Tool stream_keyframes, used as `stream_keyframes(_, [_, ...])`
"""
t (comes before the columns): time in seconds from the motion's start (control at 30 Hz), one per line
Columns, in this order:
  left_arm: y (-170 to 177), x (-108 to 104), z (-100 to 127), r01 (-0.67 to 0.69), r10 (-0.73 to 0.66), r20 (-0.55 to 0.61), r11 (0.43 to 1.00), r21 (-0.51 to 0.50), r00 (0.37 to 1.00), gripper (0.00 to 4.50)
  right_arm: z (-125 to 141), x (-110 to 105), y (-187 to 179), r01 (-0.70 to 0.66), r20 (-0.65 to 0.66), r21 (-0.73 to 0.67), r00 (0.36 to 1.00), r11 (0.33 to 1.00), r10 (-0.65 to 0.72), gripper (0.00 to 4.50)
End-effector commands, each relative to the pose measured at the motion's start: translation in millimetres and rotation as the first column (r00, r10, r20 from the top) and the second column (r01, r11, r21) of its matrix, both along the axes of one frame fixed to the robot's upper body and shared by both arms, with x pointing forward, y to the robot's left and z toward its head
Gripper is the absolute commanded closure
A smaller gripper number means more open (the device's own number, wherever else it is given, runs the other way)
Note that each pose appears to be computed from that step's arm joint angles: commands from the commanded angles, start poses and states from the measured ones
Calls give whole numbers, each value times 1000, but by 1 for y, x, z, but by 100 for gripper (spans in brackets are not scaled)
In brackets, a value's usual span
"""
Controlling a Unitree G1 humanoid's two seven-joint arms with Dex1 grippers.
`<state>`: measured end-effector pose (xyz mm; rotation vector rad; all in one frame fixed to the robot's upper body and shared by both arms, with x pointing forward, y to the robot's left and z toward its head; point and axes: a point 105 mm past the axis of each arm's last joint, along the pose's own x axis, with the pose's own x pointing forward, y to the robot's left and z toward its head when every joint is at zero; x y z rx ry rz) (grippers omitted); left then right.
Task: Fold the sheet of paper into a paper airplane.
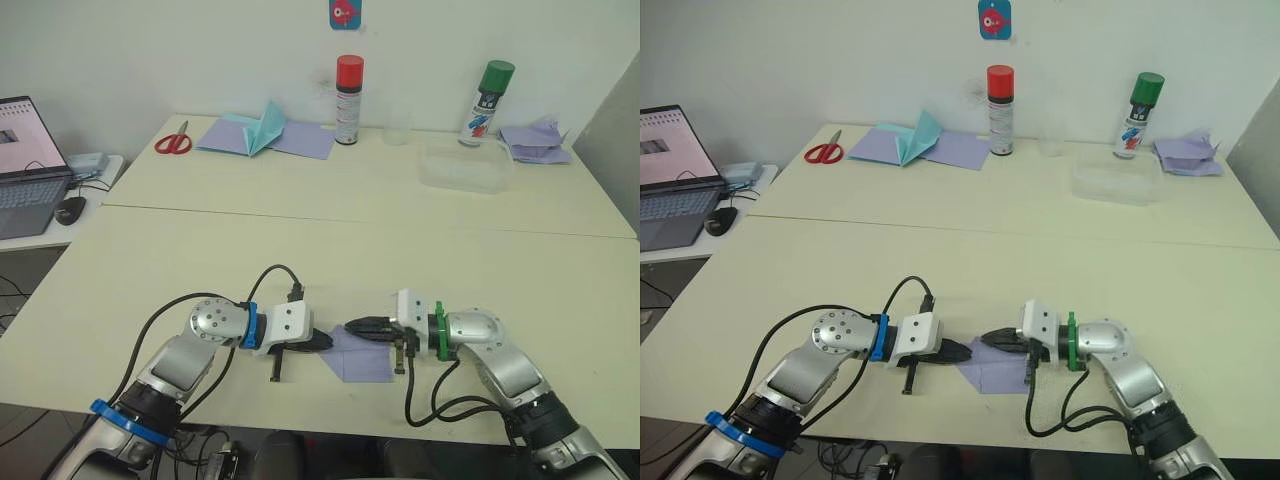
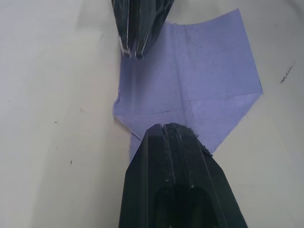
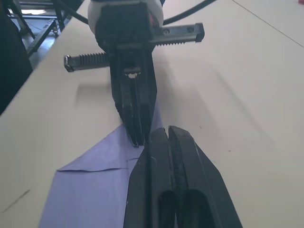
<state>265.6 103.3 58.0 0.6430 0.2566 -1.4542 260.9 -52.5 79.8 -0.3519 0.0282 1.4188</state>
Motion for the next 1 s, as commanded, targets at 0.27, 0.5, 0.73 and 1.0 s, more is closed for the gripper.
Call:
stream_keyframes(0.27, [22, 2, -32, -39, 50, -71, 989, 145, 996, 450, -19, -5, 13, -22, 21, -104, 999, 994, 24, 444])
stream_keyframes(0.5, [22, 2, -34, -26, 38, -76, 987, 157, 996, 450, -44, 3, -13, 85, -55, -228, 993, 970, -100, 444])
stream_keyframes(0.73, [24, 4, -35, -13, 24, -67, 985, 169, 997, 450, -43, -8, -53, 94, -83, -301, 989, 949, -124, 444])
stream_keyframes(1.0, [27, 9, -33, -16, 27, -59, 986, 167, 998, 450, 0, -16, -37, 16, -67, -88, 997, 996, -22, 444])
